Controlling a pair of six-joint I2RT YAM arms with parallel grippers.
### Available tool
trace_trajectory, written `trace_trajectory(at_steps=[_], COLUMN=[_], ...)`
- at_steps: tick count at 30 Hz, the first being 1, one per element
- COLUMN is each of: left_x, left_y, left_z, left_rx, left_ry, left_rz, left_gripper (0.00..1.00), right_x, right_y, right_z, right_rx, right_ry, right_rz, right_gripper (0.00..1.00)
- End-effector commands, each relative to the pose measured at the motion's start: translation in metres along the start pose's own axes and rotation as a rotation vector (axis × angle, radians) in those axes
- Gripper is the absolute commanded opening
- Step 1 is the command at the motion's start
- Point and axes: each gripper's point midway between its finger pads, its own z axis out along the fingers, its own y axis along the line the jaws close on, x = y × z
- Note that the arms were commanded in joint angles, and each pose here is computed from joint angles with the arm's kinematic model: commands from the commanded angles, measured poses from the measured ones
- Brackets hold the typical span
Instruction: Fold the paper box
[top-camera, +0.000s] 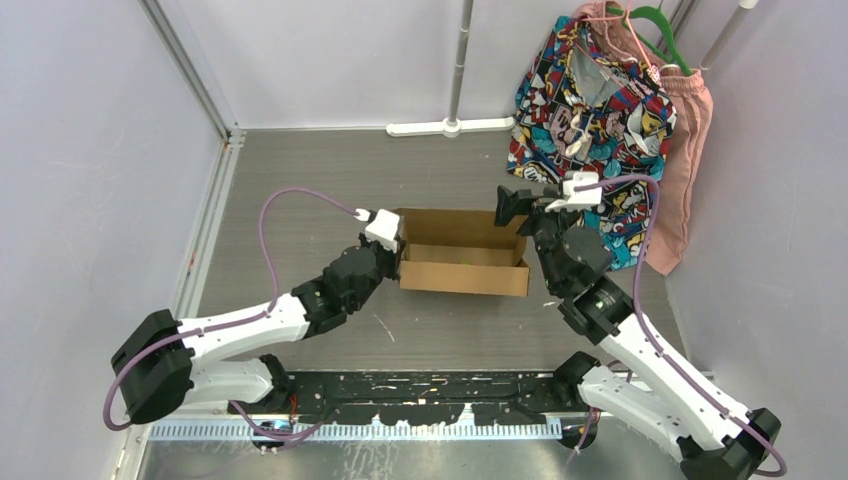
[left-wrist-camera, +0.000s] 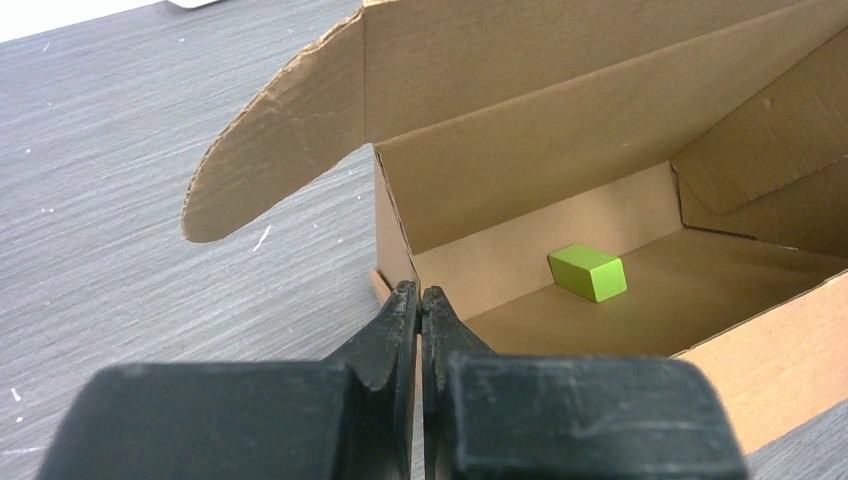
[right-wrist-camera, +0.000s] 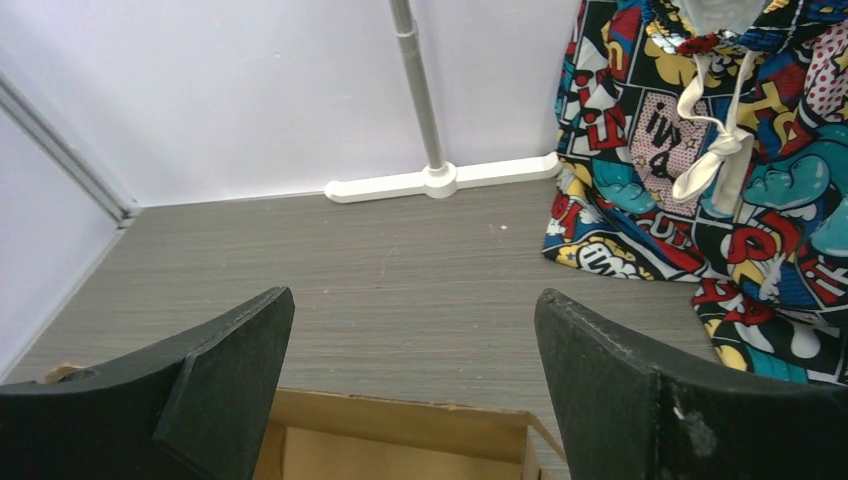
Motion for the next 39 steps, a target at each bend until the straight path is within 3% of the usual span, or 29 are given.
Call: trace_trajectory(at_steps=[1,10,20,29,39], left_x=[0.014,0.012,0.008,-0.004,-0.007], left_y=[0.001,0.014,0.035,0.049,0.053], left_z=[0.007,0.024,0.042,0.073,0.094], left_rx=[0.035,0.063,0.084,0.110,0.115], left_ry=[0.095,0.156,0.193,0.233,0.260], left_rz=[0.001,-0.021,-0.053,-0.074,-0.082], left_gripper=[0.02,0.02,0.02,0.02,0.05], right_x=[-0.021,-0.018,0.051,0.111,0.133], right_y=[-0.001,-0.040,-0.053,-0.032,-0.021], right_z=[0.017,0.070,0.137,0.122,0.103], right_rx=[-0.004,0.041,-0.061,-0.168,-0.207], right_ry=[0.017,0.189,0.533,0.729,0.791], right_rz=[0.020,0.115,0.224,0.261,0.267], right_gripper=[0.96,0.96,0.96,0.91,0.88])
